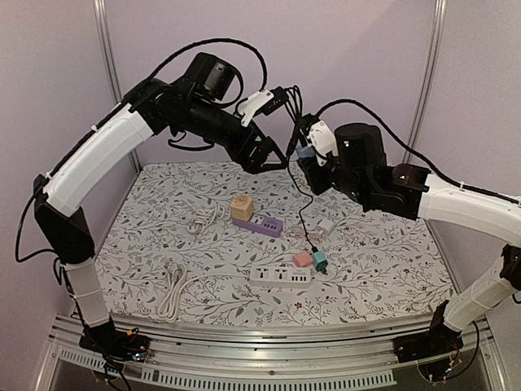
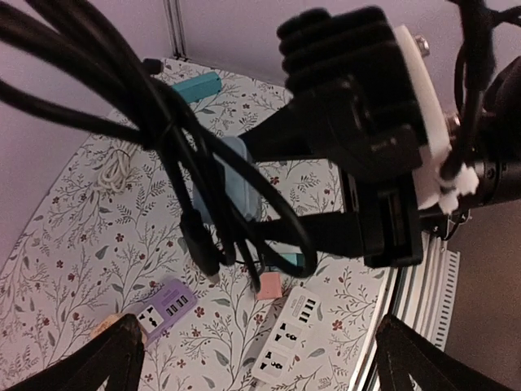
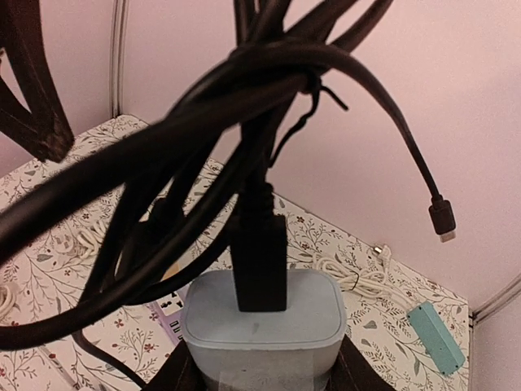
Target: Insert the plug
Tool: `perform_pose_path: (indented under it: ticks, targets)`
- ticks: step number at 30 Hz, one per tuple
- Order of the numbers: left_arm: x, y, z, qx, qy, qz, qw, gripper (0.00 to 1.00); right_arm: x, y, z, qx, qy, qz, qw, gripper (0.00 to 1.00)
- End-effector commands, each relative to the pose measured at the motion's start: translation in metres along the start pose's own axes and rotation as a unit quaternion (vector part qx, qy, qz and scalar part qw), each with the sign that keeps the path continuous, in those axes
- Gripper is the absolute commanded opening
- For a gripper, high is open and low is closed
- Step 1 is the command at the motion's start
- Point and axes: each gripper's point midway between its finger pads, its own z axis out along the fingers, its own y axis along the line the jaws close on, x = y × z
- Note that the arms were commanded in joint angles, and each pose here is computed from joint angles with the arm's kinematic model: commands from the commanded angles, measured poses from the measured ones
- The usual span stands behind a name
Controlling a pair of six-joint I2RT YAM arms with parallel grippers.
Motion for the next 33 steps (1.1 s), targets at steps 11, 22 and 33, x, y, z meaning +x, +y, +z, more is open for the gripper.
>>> perform_pose_path:
  ticks: [11, 22, 33]
  targets:
    - [0.018, -0.005, 0.046, 0.058, -0.023, -0.011, 0.998, 0.92, -0.033, 0.015, -0.006, 0.000, -0.049, 0.033, 0.998, 0.00]
    - [0.015, -0.010, 0.048, 0.059, -0.081, 0.072, 0.992, 0.98, -0.025, -0.020, -0.005, -0.016, -0.032, 0.114, 0.993, 0.00]
    - [0.026, -0.005, 0.104, 0.006, -0.191, 0.065, 0.979, 0.81, -0.021, -0.027, -0.021, -0.034, -0.041, 0.149, 0.987, 0.00]
